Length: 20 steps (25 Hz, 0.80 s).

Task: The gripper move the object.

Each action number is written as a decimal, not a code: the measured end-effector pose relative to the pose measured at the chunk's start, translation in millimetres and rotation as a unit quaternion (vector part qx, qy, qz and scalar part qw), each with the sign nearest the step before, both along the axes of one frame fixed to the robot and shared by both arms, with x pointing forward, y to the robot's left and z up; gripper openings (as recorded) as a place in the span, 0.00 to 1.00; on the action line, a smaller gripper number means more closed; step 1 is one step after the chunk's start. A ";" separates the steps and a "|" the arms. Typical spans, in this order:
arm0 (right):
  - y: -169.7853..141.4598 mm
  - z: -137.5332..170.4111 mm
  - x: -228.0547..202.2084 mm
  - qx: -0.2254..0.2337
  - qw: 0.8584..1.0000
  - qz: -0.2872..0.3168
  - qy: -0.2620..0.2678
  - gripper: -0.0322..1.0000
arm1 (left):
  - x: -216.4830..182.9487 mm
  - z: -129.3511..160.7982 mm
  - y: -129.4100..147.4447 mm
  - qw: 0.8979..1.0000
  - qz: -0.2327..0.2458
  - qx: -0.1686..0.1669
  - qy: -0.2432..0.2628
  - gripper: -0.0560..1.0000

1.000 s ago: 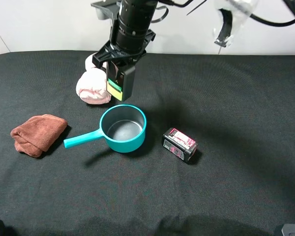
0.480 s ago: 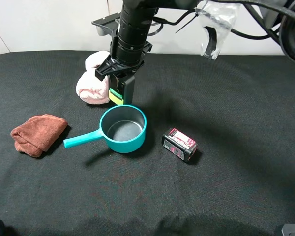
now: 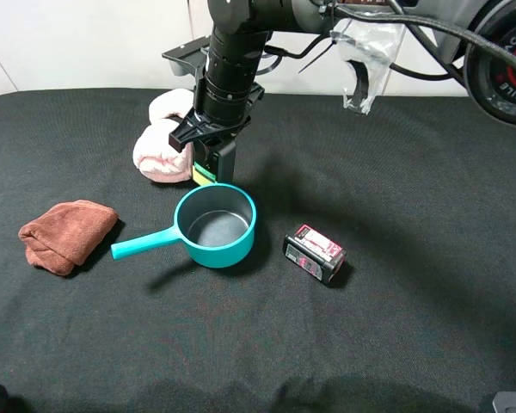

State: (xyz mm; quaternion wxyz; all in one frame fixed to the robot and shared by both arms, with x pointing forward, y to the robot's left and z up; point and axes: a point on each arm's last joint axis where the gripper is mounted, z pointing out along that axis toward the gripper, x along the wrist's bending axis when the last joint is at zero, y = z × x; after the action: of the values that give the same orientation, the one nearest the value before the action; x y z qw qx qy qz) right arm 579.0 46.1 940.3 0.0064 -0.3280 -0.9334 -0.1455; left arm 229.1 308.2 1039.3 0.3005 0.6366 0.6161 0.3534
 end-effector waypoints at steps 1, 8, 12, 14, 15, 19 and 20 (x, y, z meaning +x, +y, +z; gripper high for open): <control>-0.4 -0.1 0.4 -0.002 1.000 0.001 -0.002 0.32 | 0.0 0.0 0.0 1.000 0.000 0.000 0.000 0.78; -1.6 -0.4 1.3 -0.010 1.000 0.005 -0.009 0.32 | 0.0 0.1 0.0 1.000 0.000 0.000 0.000 0.78; -1.7 -3.6 1.2 -0.014 1.000 0.005 -0.005 0.32 | 0.0 0.1 0.0 1.000 0.000 0.000 0.000 0.78; -1.7 -8.2 1.3 -0.018 1.000 0.005 -0.001 0.32 | 0.0 0.1 0.0 1.000 0.000 0.000 0.000 0.78; -1.8 -10.2 1.2 -0.020 1.000 0.006 0.002 0.32 | 0.0 0.1 0.0 1.000 0.000 0.000 0.000 0.78; -1.7 -11.0 1.2 -0.021 1.000 0.006 0.002 0.32 | 0.0 0.1 0.0 1.000 0.000 0.000 0.000 0.78; -1.7 -11.0 1.2 -0.021 1.000 0.006 0.002 0.32 | 0.0 0.1 0.0 1.000 0.000 0.000 0.000 0.78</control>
State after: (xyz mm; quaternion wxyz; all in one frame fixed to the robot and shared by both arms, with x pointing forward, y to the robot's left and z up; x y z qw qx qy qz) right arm 580.2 44.4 929.2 0.0027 -0.3231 -0.9380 -0.1252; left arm 229.2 308.2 1039.4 0.3008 0.6364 0.6160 0.3536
